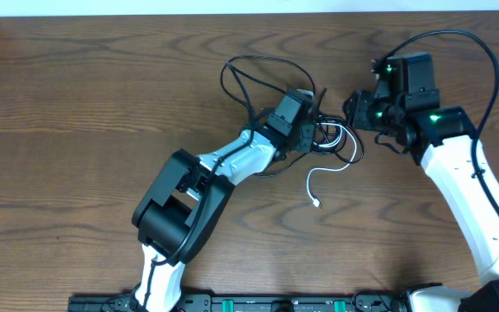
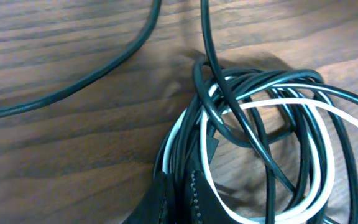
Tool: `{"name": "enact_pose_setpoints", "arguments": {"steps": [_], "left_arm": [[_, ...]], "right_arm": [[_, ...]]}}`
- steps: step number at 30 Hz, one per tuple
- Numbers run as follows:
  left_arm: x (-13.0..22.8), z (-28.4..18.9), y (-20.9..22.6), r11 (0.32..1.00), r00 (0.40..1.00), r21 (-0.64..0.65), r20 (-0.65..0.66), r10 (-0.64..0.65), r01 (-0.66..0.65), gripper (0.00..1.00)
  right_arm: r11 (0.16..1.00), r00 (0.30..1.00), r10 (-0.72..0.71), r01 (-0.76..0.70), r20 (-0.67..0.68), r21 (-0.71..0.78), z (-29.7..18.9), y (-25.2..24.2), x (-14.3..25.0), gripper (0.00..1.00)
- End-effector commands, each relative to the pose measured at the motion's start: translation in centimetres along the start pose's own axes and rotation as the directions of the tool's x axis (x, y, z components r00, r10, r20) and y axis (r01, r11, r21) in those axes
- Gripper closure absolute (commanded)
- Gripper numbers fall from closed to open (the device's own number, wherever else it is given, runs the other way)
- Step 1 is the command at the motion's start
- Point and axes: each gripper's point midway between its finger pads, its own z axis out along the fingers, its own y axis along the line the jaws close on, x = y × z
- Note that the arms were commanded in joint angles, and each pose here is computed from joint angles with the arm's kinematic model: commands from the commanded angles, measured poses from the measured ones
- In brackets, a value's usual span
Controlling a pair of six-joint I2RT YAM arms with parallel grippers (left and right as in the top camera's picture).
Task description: Untangle cables
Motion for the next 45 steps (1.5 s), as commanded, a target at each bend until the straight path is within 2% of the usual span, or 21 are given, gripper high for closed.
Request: {"name": "enact_pose_setpoints", "arguments": {"steps": [1, 5, 12, 15, 18, 24, 30, 34, 45], "left_arm": [[-0.2, -0.8, 3.2, 0.987, 0.998, -0.144, 0.025, -0.063, 0.066, 0.93], [-3.0, -4.7, 2.0, 0.993, 0.993, -0.059, 0.071, -0.094, 0.098, 0.93], [-6.5, -12.8, -2.5, 0.966, 0.987, 0.24, 0.107, -0.123, 0.095, 0.93], [-7.3, -14.8, -2.9, 0.954, 0.979, 0.275, 0.122, -0.161, 0.122, 0.93], [-7.7, -15.7, -3.0, 0.951, 0.976, 0.283, 0.136, -0.171, 0.127, 0.93], [-8.0, -16.0, -2.6, 0.925, 0.954, 0.3, 0.113, -0.276, 0.232, 0.93], [-9.2, -17.3, -3.6, 0.855, 0.938, 0.437, 0.067, -0.339, 0.278, 0.93], [-9.4, -18.1, -4.2, 0.803, 0.931, 0.512, 0.018, -0.365, 0.305, 0.93], [-9.8, -20.0, -6.9, 0.699, 0.929, 0.641, -0.063, -0.364, 0.318, 0.93]], "right_arm": [[0.999, 0.999, -0.031, 0.031, -0.004, -0.018, 0.3, 0.9, 0.0, 0.53], [0.998, 0.999, -0.029, 0.026, -0.04, -0.064, 1.6, 1.5, 0.5, 0.56], [0.951, 0.994, -0.11, 0.108, 0.008, -0.289, 1.3, 5.7, -0.7, 0.56], [0.934, 0.993, -0.114, 0.111, 0.011, -0.339, 1.0, 6.6, -0.7, 0.56], [0.925, 0.994, -0.109, 0.105, 0.012, -0.365, 0.9, 7.1, -0.8, 0.56], [0.906, 0.995, -0.097, 0.092, 0.008, -0.413, 0.6, 7.9, -0.9, 0.56], [0.908, 0.997, -0.075, 0.058, -0.025, -0.415, 1.7, 7.9, -0.5, 0.56], [0.882, 0.997, -0.072, 0.052, -0.026, -0.469, 2.3, 8.8, -0.8, 0.56], [0.835, 0.998, -0.02, -0.016, -0.059, -0.549, 4.7, 10.8, -1.0, 0.56]]}}
